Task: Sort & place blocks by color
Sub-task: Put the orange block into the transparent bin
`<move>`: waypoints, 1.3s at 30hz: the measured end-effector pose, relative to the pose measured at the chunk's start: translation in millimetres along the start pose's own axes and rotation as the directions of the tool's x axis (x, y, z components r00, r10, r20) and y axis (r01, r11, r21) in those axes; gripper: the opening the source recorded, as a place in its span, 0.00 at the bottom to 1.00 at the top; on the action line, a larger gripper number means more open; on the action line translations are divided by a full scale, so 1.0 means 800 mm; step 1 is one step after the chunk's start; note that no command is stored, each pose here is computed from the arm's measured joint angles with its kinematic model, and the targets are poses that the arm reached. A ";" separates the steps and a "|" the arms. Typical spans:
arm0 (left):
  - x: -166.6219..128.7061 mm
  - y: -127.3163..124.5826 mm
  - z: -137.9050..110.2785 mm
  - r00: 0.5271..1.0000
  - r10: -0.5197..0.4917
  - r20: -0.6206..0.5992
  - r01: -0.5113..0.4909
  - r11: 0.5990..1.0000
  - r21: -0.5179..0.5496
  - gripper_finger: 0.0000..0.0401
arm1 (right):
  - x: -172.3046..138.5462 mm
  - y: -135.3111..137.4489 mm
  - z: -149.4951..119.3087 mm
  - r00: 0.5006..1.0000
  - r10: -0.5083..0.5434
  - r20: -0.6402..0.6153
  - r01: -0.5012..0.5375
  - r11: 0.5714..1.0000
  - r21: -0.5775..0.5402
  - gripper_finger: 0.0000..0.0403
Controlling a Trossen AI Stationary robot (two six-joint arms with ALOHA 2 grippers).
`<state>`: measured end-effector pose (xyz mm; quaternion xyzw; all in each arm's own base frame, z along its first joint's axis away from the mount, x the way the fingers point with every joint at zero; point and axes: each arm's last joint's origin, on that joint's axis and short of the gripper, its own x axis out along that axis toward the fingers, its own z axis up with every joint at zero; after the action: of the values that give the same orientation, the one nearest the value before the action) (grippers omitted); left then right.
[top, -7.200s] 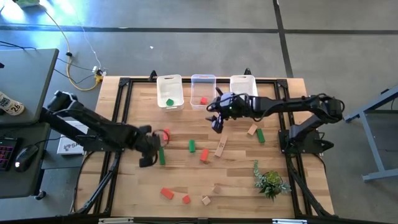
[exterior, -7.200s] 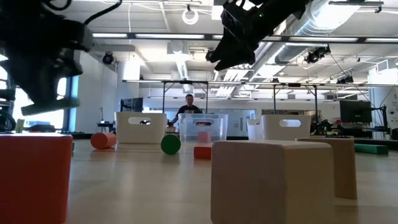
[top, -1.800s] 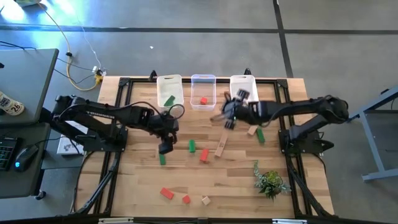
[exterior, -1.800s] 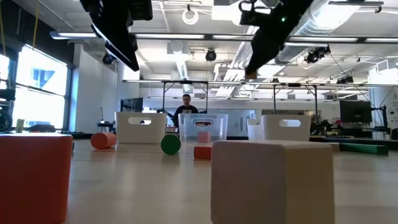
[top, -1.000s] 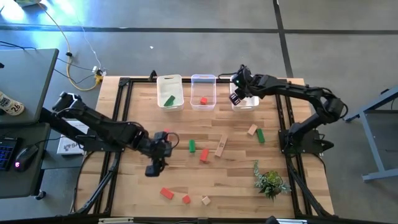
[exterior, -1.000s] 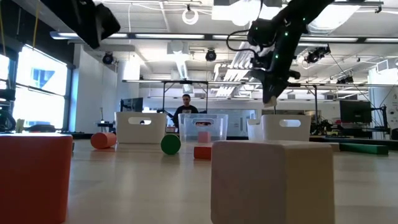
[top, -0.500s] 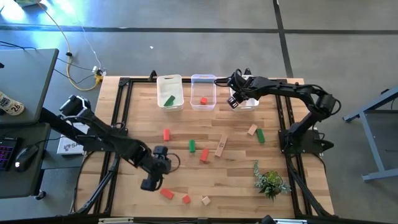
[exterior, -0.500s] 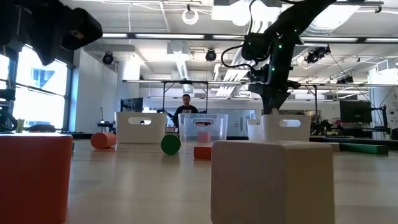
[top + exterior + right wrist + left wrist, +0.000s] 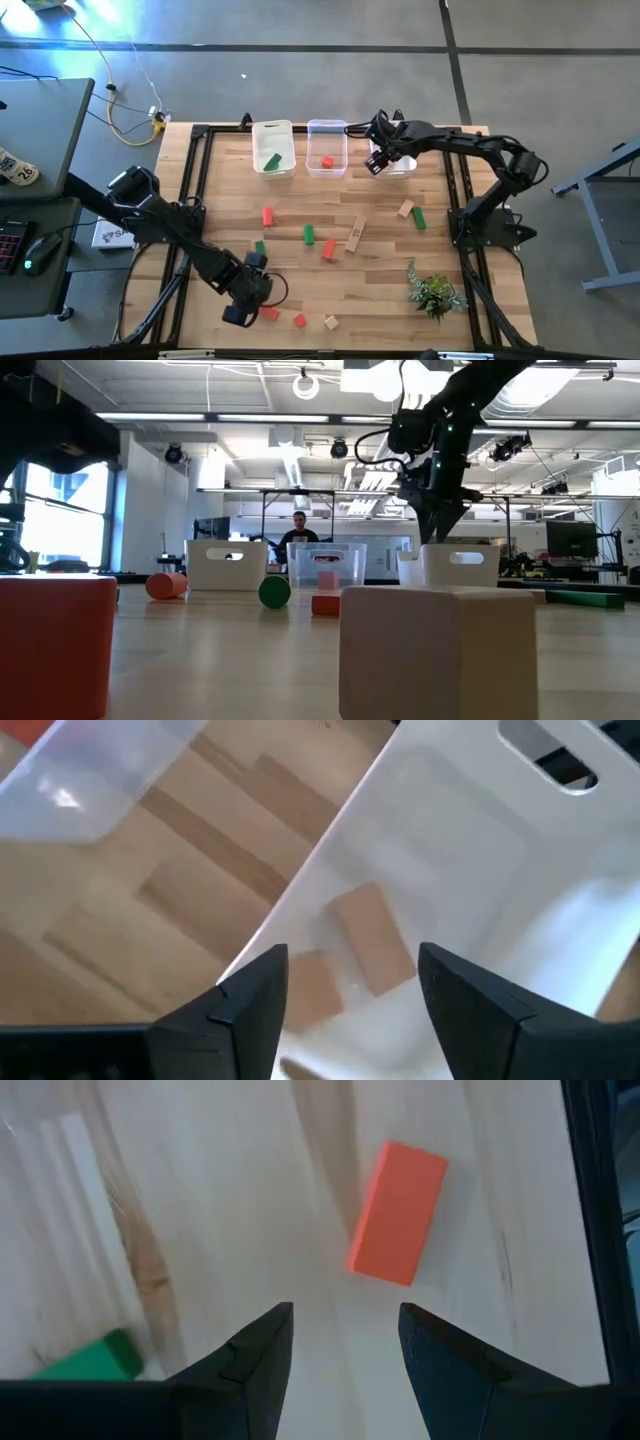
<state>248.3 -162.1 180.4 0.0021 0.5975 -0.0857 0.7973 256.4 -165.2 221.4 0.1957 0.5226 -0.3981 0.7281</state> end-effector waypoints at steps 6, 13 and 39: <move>0.003 -0.016 0.000 0.999 -0.033 0.041 0.033 0.999 0.017 0.43 | -0.017 0.013 0.006 0.999 0.033 0.009 -0.032 0.999 -0.010 0.52; 0.003 -0.028 0.004 0.991 -0.023 0.136 0.018 0.999 0.042 0.43 | -0.044 0.039 0.014 0.994 0.081 0.067 -0.079 0.996 -0.032 0.52; 0.076 -0.039 0.000 0.995 0.071 0.065 -0.074 0.996 0.044 0.40 | -0.093 0.080 0.016 0.980 0.136 0.144 -0.126 0.989 -0.081 0.52</move>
<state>260.4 -200.7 125.6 0.0397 0.5695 -0.0704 0.8180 304.2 -107.9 286.0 0.1731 0.4665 -0.3438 0.7964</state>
